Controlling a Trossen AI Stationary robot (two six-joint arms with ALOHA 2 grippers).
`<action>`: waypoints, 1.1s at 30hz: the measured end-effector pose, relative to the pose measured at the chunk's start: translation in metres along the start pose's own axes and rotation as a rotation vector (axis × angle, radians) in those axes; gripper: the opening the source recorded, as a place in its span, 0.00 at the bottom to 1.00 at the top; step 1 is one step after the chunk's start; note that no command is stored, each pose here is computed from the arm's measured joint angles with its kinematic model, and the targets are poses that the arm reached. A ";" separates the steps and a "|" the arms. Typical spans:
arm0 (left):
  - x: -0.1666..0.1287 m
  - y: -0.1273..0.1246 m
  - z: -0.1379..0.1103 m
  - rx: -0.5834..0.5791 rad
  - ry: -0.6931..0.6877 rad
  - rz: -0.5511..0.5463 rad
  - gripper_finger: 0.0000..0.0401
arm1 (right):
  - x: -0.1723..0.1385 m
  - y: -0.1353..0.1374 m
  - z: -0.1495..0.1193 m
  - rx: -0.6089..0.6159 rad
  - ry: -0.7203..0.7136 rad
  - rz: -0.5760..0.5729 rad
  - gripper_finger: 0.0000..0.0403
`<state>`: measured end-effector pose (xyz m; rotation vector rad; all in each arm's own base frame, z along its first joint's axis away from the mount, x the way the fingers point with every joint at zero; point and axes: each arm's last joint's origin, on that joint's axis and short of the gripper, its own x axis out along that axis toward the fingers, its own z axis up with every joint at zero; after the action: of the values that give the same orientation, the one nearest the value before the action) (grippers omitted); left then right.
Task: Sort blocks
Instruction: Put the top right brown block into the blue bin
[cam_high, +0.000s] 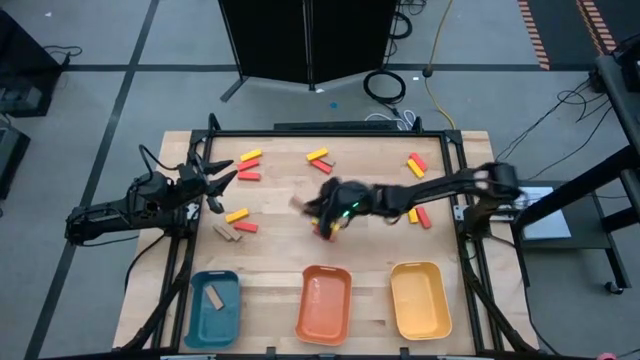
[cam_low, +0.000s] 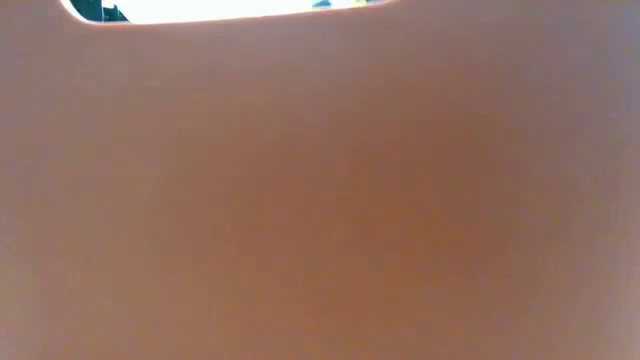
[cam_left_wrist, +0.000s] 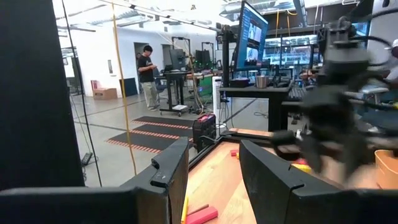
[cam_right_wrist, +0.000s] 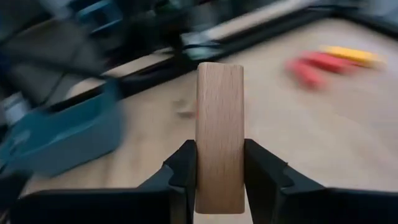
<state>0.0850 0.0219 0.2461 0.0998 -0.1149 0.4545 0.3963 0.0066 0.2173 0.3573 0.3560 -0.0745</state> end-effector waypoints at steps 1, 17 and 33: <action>0.000 0.000 0.000 0.000 0.000 0.000 0.35 | 0.012 0.010 0.000 -0.040 0.012 0.048 0.19; 0.000 0.000 0.000 0.000 0.002 -0.001 0.35 | 0.128 0.109 -0.014 -0.516 -0.016 0.650 0.20; 0.000 -0.003 0.000 -0.026 -0.005 -0.119 0.35 | 0.188 0.119 -0.012 -0.579 -0.222 0.566 0.20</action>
<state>0.0861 0.0186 0.2456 0.0822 -0.1193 0.3341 0.5840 0.1201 0.1790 -0.1340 0.0376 0.5316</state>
